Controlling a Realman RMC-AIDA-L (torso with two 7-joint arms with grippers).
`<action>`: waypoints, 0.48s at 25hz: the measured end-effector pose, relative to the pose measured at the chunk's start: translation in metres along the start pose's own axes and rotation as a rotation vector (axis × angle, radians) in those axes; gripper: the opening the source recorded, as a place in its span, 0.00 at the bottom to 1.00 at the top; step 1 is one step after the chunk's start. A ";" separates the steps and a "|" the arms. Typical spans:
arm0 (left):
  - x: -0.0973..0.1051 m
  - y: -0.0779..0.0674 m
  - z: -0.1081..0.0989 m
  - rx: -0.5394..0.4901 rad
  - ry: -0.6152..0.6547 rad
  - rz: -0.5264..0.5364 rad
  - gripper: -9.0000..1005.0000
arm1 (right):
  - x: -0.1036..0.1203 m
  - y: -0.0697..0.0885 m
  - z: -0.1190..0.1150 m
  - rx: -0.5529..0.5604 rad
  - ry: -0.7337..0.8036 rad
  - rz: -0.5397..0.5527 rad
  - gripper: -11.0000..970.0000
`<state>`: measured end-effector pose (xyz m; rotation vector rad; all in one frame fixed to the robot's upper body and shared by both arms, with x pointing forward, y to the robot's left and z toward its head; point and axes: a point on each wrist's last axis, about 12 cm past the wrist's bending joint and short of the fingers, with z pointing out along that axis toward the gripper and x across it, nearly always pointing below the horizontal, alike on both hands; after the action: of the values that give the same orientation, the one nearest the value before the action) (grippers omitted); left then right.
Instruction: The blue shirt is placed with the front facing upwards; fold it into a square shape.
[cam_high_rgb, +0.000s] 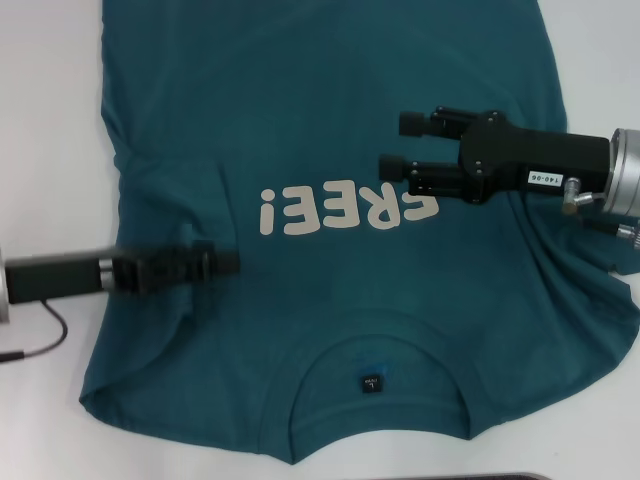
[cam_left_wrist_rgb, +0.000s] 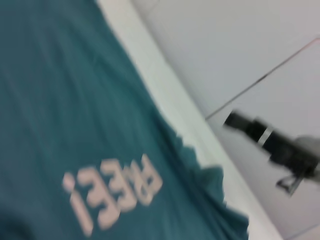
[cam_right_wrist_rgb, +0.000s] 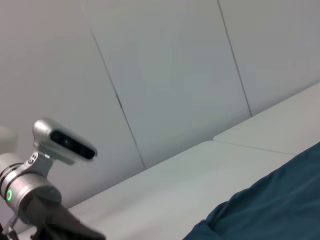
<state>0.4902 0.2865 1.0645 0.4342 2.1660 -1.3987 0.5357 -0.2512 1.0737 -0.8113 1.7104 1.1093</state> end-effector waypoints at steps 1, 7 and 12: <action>-0.004 -0.001 0.000 0.008 -0.026 0.017 0.77 | 0.000 0.000 0.000 0.002 0.000 0.004 0.85; -0.021 -0.003 -0.001 0.015 -0.122 0.079 0.77 | -0.001 -0.008 -0.019 0.063 0.010 0.093 0.85; -0.026 0.000 -0.007 -0.012 -0.184 0.098 0.77 | 0.000 -0.015 -0.063 0.174 0.032 0.208 0.85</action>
<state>0.5093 0.2929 1.0822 0.3855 1.9781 -1.3184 0.5278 -0.3153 1.0799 -0.5550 1.9219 1.0706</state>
